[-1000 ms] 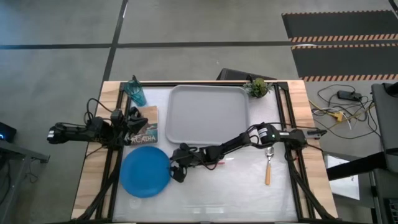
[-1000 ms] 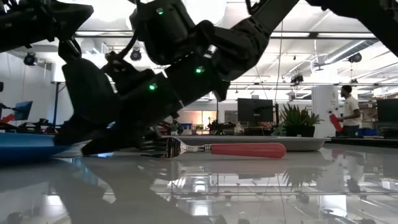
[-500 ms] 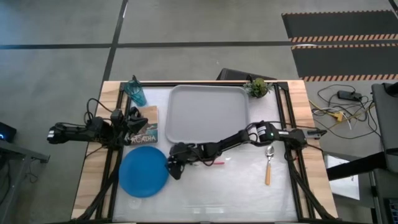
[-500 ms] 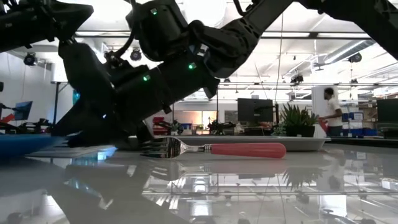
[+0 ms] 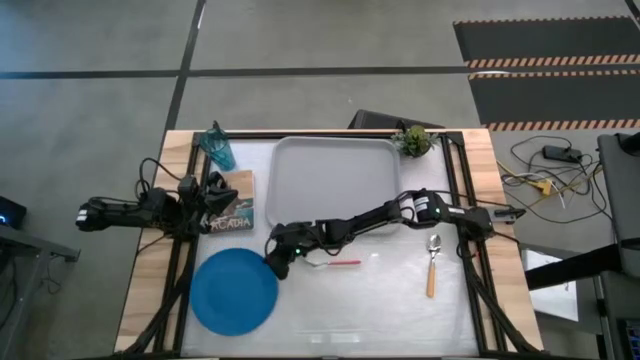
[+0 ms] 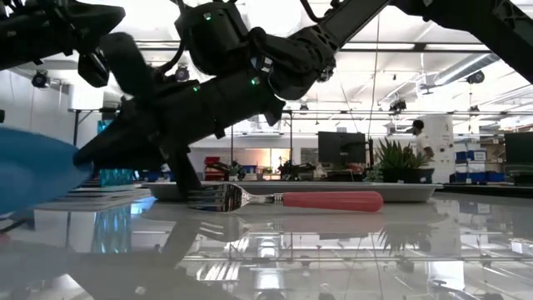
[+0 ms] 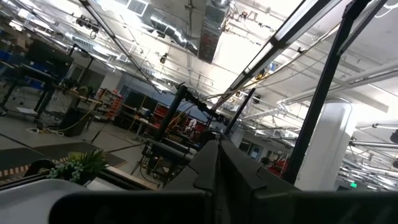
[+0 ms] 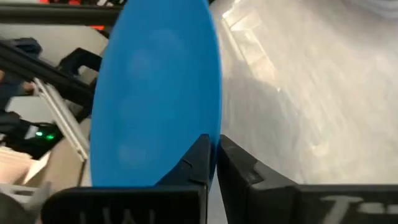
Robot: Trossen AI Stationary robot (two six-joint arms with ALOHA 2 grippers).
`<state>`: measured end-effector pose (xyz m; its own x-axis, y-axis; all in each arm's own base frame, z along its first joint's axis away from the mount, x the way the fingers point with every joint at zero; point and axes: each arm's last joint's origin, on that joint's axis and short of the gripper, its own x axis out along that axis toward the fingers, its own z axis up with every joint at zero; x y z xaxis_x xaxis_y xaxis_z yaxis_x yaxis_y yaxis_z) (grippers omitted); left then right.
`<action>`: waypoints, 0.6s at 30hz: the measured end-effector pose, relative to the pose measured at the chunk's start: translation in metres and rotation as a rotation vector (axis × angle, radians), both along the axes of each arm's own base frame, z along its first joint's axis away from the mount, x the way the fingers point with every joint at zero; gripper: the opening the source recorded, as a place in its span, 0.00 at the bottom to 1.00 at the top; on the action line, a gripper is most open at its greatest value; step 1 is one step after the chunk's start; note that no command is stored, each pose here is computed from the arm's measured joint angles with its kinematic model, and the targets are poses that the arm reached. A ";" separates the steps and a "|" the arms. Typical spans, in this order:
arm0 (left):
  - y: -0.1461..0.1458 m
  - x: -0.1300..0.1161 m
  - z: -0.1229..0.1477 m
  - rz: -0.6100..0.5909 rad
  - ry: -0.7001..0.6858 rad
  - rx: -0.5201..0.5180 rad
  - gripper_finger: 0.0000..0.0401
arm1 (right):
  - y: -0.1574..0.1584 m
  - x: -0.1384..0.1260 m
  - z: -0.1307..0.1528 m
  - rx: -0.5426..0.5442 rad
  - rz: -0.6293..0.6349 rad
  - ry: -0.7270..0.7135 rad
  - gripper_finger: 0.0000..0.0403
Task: Pick and place plate/cup/fork/spoon on tray
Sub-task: Put the blue plate on the left side of the gray tray
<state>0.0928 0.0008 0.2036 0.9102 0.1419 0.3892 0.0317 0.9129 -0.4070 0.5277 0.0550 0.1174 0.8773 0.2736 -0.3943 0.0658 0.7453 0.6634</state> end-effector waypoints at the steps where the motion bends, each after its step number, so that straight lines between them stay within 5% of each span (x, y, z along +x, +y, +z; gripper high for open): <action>1: 0.000 0.000 0.000 0.000 -0.001 0.000 0.00 | -0.002 0.000 0.003 0.020 0.006 0.000 0.02; 8: 0.000 0.000 0.000 0.000 -0.003 0.000 0.00 | -0.017 -0.005 0.033 0.092 0.061 0.015 0.02; 18: 0.000 -0.001 0.003 -0.001 -0.028 -0.001 0.00 | -0.059 -0.032 0.093 0.011 0.006 0.128 0.02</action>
